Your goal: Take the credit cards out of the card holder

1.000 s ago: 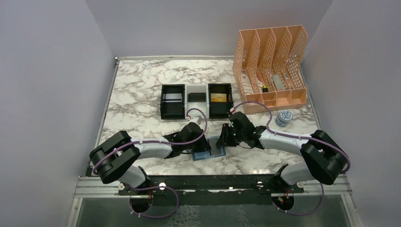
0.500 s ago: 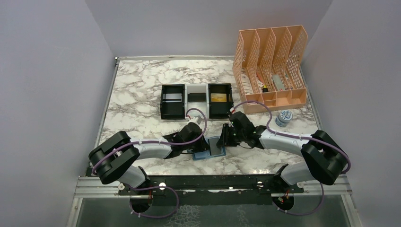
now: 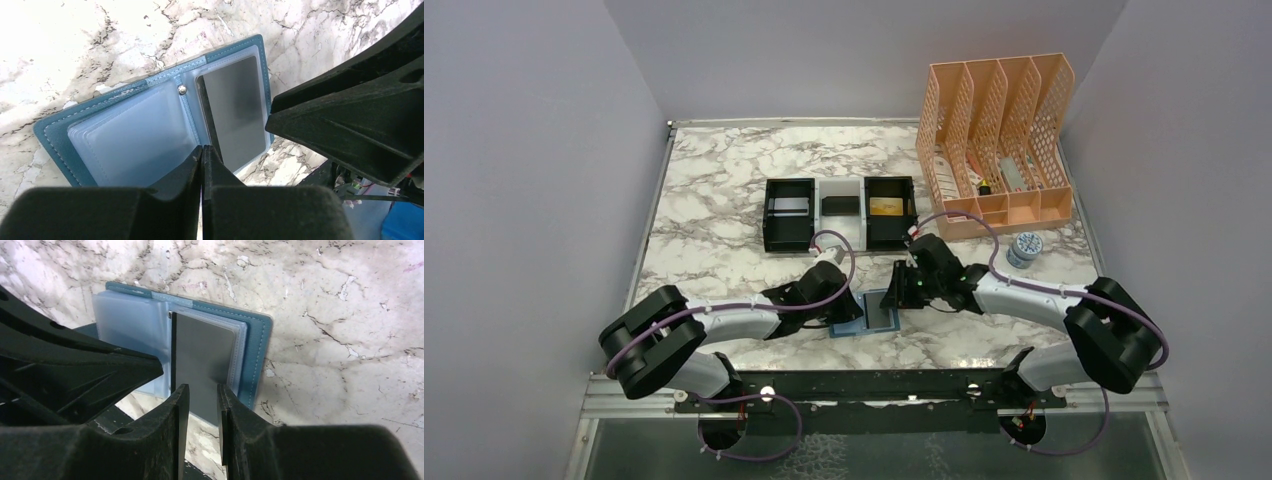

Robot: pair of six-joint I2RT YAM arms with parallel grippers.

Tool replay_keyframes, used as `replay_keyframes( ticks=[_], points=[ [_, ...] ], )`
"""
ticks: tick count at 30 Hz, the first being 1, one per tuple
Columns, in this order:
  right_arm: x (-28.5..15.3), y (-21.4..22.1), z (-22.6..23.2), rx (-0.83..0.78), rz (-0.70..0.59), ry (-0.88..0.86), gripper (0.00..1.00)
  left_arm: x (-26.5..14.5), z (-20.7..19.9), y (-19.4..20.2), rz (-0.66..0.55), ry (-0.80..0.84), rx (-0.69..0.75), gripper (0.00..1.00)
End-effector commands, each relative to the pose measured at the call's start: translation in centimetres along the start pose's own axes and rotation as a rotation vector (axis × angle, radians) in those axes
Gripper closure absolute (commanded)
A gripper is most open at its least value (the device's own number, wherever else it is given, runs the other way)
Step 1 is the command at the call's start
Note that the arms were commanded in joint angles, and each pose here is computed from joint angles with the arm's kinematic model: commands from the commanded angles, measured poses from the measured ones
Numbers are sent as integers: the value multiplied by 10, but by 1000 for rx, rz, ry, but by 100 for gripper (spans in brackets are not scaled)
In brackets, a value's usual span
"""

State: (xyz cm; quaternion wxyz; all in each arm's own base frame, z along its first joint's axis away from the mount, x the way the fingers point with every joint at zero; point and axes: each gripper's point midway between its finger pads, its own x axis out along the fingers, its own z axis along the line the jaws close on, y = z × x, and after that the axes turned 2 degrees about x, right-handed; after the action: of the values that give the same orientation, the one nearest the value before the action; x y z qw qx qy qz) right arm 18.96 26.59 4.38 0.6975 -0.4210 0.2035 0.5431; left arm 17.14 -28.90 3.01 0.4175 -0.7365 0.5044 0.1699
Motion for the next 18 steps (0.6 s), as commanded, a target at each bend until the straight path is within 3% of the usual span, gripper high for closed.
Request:
replay_keyframes(
  ticks=[1,8,18],
  points=[
    [6,-2,-3,16,-6,21,72,-2,-4,-3,-21,19,11,89],
    [14,11,-13,36,36,33,72,-2,-17,-5,-18,77,29,73],
    [16,14,-17,34,34,39,74,6,-10,2,3,59,13,71]
  ],
)
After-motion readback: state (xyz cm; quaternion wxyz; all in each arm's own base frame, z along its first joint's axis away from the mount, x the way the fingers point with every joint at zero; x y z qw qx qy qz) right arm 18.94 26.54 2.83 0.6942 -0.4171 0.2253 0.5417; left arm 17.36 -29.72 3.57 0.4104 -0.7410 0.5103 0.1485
